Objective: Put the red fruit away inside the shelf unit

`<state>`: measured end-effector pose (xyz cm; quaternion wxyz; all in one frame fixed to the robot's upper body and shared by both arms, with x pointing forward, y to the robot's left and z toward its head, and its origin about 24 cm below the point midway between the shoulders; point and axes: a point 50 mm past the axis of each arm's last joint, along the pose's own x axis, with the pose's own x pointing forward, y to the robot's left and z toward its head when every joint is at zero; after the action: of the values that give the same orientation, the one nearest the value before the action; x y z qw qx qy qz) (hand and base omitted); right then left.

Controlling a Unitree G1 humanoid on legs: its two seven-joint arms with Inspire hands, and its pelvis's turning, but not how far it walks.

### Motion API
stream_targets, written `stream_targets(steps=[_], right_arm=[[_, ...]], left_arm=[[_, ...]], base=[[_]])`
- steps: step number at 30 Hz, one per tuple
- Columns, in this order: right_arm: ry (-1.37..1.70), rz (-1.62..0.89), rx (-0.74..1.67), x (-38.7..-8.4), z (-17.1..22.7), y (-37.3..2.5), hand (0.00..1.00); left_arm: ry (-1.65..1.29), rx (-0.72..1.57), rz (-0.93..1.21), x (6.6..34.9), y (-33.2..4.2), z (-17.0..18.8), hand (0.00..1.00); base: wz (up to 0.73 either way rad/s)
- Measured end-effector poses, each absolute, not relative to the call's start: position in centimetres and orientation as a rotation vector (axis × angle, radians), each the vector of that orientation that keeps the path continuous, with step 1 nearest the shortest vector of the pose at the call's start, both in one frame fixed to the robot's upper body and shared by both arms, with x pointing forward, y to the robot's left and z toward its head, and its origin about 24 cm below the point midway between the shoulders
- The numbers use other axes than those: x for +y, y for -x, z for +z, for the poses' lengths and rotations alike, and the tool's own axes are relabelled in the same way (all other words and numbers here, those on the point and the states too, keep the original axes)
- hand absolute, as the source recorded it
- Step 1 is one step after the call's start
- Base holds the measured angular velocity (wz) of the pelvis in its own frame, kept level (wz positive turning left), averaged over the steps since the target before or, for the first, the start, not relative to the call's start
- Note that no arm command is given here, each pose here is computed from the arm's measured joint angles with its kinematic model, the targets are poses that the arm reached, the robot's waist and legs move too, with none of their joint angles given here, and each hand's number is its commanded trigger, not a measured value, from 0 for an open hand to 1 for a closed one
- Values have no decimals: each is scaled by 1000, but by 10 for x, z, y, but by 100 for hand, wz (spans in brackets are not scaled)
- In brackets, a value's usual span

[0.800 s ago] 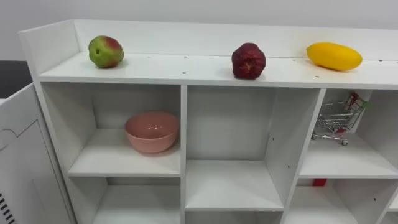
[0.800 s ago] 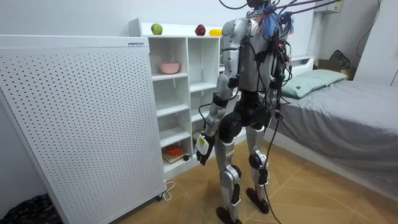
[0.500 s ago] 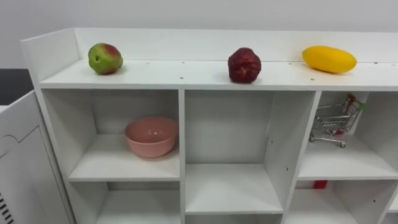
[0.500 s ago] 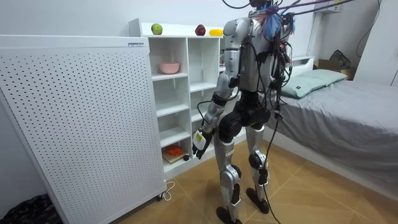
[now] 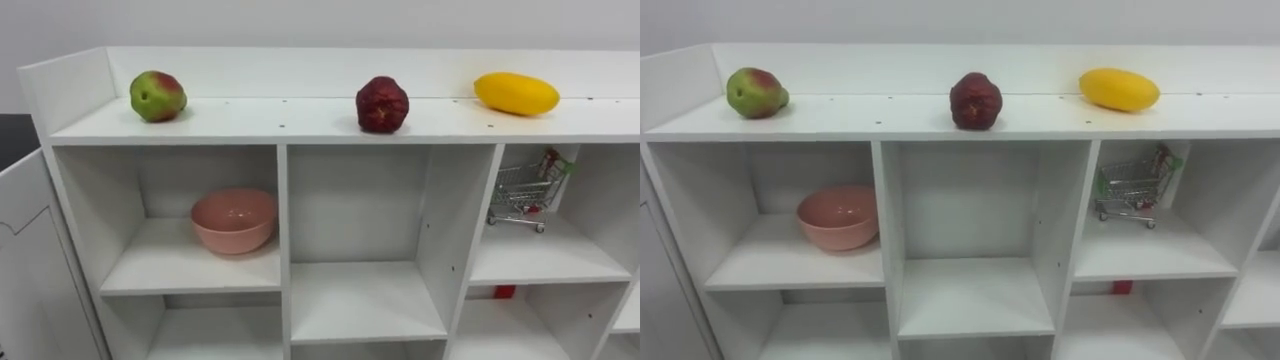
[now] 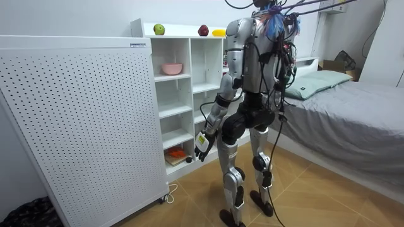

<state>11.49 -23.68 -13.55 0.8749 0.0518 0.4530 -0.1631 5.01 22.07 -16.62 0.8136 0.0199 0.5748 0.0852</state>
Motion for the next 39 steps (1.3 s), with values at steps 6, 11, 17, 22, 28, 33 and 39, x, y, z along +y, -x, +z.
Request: stream_targets(steps=[6, 11, 17, 22, 28, 33, 39], right_arm=[[34, -302, 376, -229, -35, -202, 0], [115, -290, 127, -221, 14, -219, 0], [181, -327, -35, -219, 49, -223, 0], [208, -321, -227, -215, 88, -226, 0], [236, -324, -339, -215, 110, -236, 0], [223, -324, -409, -211, 126, -246, 0], [238, -319, -530, -212, 158, -259, 0]], left_arm=[[-44, 1235, 212, 226, -45, -166, 0], [-87, 1232, 248, 241, -38, -163, 0], [-146, 1242, 246, 245, -32, -162, 0], [-204, 1288, 205, 243, -20, -164, 0], [-323, 1395, 113, 242, 5, -166, 0], [-374, 1435, 24, 239, 10, -167, 0], [-417, 1421, -42, 237, -1, -167, 0]], base=[[-1], [0], [-5], [-1], [1], [1], [8]])
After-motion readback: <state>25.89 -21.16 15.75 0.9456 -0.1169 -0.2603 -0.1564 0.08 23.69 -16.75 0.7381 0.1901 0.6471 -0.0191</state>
